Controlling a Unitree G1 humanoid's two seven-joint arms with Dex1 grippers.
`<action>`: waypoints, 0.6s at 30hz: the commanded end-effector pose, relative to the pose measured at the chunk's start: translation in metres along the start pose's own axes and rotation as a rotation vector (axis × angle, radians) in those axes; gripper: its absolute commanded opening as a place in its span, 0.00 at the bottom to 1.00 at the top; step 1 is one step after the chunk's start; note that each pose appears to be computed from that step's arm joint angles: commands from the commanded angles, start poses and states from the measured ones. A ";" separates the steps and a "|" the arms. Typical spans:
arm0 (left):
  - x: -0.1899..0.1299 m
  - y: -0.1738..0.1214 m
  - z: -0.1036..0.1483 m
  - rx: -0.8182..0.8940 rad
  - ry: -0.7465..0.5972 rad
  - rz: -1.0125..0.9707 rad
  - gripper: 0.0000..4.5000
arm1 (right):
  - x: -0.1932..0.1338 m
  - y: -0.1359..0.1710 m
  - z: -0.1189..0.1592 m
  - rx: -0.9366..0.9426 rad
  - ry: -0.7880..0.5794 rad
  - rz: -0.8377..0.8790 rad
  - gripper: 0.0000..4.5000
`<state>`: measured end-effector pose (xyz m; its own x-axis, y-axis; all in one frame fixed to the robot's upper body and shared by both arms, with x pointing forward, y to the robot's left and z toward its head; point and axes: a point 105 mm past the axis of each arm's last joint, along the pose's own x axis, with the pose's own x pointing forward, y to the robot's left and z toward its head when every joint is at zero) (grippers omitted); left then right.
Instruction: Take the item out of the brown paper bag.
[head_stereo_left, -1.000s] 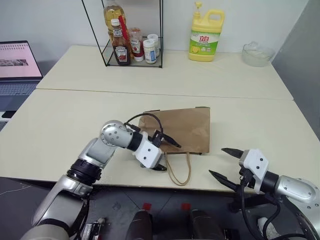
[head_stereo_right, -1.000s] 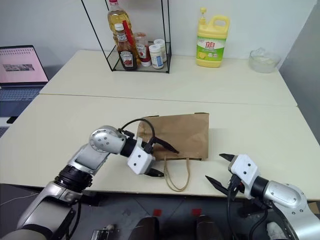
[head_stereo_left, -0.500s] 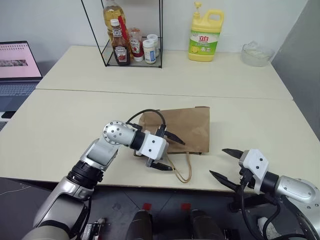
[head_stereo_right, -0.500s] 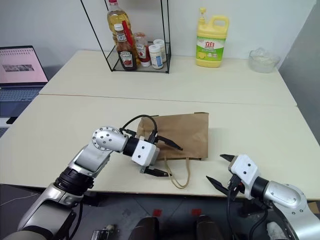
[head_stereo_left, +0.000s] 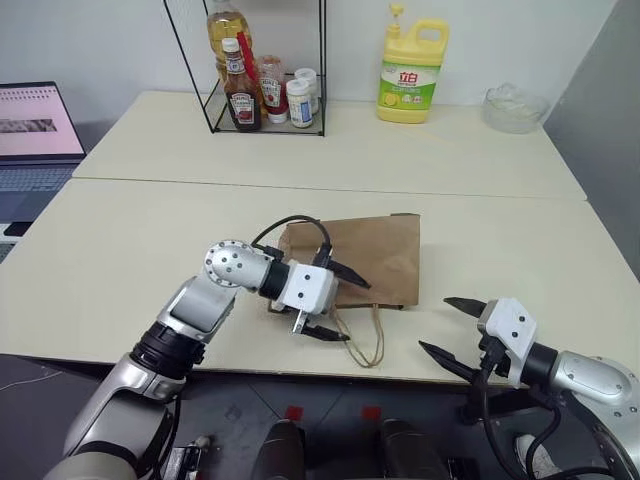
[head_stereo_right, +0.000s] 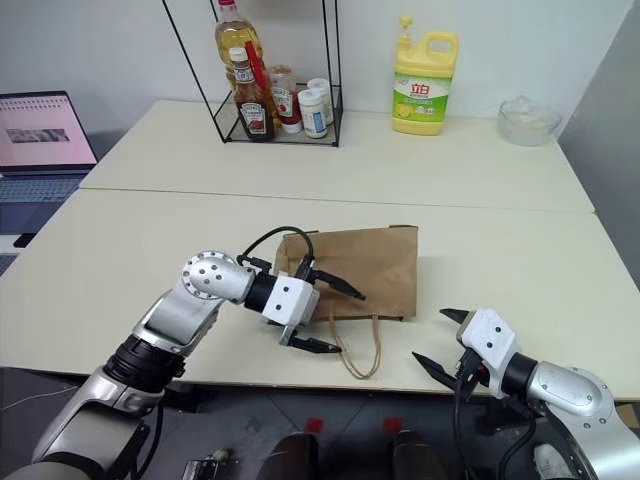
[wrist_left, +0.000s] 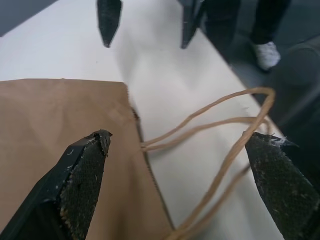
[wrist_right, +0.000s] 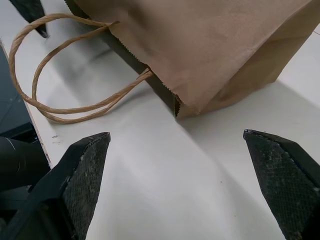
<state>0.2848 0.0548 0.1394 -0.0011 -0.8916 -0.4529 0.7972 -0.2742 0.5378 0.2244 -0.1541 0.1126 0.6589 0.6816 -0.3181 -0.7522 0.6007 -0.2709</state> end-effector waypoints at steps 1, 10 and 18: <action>0.001 0.003 0.004 0.058 -0.001 0.036 1.00 | 0.001 0.004 0.011 -0.025 -0.034 0.010 1.00; -0.009 0.007 0.007 0.060 -0.026 0.022 0.54 | 0.001 0.007 0.006 -0.066 -0.015 0.069 1.00; -0.017 0.022 0.007 -0.076 -0.051 0.128 0.01 | 0.002 0.007 -0.010 -0.149 0.008 0.145 1.00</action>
<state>0.2956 0.0631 0.1475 0.0504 -0.9178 -0.3938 0.8480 -0.1689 0.5023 0.2209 -0.1546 0.0964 0.5598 0.7369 -0.3789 -0.8271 0.4694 -0.3091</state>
